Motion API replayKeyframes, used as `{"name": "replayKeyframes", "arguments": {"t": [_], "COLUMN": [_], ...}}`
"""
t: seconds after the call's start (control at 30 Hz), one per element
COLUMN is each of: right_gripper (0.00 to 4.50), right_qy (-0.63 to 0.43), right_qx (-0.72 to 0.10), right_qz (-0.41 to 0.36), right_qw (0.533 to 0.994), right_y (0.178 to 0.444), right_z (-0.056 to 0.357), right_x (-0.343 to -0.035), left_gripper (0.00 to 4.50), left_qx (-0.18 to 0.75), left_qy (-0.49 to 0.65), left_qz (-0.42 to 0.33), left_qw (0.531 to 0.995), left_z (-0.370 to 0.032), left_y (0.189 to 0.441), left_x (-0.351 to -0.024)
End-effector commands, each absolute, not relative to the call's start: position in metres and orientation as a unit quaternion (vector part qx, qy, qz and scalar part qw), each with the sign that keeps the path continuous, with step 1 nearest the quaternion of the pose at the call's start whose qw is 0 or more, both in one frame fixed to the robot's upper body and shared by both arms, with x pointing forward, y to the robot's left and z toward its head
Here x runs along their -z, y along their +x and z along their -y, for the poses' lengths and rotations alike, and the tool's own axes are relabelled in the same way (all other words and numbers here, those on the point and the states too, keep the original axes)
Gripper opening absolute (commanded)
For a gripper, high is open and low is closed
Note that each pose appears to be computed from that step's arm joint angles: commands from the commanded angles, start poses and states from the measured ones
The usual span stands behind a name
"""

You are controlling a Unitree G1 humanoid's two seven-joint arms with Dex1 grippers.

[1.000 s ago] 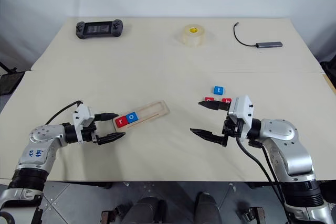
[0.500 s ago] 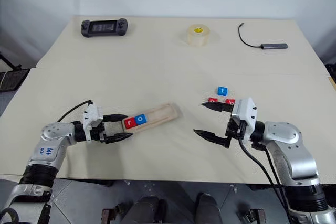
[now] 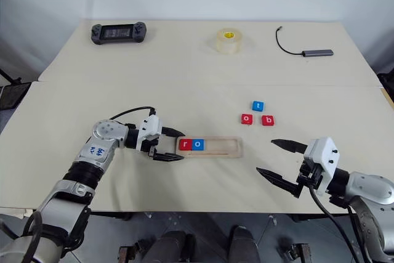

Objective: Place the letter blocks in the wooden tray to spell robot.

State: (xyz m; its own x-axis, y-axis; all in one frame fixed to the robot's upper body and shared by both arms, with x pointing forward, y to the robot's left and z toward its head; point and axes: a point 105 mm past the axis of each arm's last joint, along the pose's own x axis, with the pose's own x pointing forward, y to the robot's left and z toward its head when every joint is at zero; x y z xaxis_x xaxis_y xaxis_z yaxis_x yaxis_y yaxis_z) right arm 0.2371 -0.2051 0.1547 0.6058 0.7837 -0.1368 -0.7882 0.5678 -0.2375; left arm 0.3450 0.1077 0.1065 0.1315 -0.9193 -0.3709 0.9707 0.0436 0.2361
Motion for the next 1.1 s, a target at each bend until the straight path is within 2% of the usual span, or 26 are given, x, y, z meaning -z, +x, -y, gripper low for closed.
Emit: {"name": "replayKeyframes", "arguments": {"t": [0.03,0.1,0.13,0.33,0.53,0.63,0.73,0.9,1.1], "right_gripper": [4.50,4.50,4.50,4.50,4.50,4.50,4.50,4.50,4.50], "right_qy": [-0.141,-0.139,-0.137,-0.137,-0.131,-0.127,-0.103,-0.095,-0.088], "right_qx": [-0.437,-0.433,-0.429,-0.370,-0.302,-0.258,-0.226,-0.240,-0.242], "right_qz": [0.018,0.019,0.020,0.032,0.018,0.017,0.035,0.059,0.016], "right_qw": [0.888,0.891,0.893,0.918,0.944,0.958,0.968,0.964,0.966], "right_y": [0.233,0.232,0.232,0.227,0.211,0.207,0.209,0.236,0.295], "right_z": [0.204,0.204,0.205,0.220,0.247,0.264,0.271,0.258,0.237], "right_x": [-0.166,-0.165,-0.165,-0.164,-0.147,-0.137,-0.139,-0.156,-0.184], "left_gripper": [3.74,4.42,4.46,4.46,4.46,4.46,4.46,4.46,4.46], "left_qx": [0.660,0.663,0.659,0.625,0.585,0.574,0.574,0.583,0.564], "left_qy": [0.213,0.204,0.202,0.171,0.160,0.159,0.126,0.082,0.092], "left_qz": [-0.067,-0.062,-0.054,0.008,0.037,0.068,0.067,0.065,0.075], "left_qw": [0.718,0.717,0.722,0.762,0.794,0.801,0.806,0.806,0.817], "left_z": [-0.112,-0.112,-0.112,-0.138,-0.177,-0.182,-0.181,-0.173,-0.171], "left_y": [0.344,0.344,0.345,0.345,0.326,0.313,0.305,0.296,0.297], "left_x": [-0.104,-0.105,-0.107,-0.127,-0.138,-0.141,-0.144,-0.151,-0.156]}}
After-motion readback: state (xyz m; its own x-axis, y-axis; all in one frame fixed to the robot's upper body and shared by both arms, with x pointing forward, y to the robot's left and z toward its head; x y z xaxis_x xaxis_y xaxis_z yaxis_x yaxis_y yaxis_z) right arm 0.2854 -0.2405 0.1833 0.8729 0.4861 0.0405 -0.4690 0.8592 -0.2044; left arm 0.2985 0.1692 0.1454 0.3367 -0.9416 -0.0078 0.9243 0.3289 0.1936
